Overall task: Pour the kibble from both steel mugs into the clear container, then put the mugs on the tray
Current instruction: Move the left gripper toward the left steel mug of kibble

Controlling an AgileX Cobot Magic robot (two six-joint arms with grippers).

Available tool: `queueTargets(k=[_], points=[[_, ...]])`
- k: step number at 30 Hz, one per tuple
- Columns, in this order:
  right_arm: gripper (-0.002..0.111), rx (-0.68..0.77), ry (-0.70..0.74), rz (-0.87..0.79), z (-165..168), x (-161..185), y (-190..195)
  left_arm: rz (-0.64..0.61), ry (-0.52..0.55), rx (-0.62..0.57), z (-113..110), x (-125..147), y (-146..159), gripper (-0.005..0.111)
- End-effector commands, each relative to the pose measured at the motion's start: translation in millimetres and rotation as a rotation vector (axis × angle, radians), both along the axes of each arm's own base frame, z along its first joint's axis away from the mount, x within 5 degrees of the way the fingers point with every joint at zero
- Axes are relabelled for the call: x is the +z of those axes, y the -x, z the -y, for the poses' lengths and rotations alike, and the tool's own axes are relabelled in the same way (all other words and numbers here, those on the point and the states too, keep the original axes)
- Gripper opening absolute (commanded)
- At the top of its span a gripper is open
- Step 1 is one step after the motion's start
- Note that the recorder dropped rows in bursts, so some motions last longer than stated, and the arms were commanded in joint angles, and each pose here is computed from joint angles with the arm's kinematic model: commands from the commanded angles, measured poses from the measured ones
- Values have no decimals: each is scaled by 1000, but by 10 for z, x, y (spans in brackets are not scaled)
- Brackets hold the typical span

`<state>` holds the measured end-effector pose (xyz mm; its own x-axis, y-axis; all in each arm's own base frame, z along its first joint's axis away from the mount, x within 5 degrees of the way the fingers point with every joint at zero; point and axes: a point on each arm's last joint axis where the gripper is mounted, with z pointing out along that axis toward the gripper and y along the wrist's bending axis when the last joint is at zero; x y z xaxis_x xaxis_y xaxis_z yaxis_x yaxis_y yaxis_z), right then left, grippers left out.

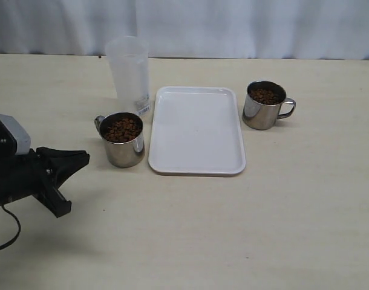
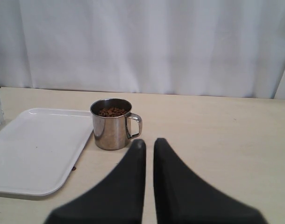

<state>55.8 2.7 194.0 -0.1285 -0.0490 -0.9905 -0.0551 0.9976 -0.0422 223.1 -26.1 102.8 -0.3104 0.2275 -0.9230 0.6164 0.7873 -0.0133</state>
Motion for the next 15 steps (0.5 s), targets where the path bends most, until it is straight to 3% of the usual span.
queueTargets(k=[1, 6, 15], points=[[5, -5, 10, 8, 4, 0, 0, -13, 12, -14, 7, -47, -56, 17], [5, -5, 10, 8, 4, 0, 0, -8, 41, -17, 7, -104, -127, 42], [5, -5, 10, 8, 4, 0, 0, 11, 35, -55, -7, -196, -336, 64]])
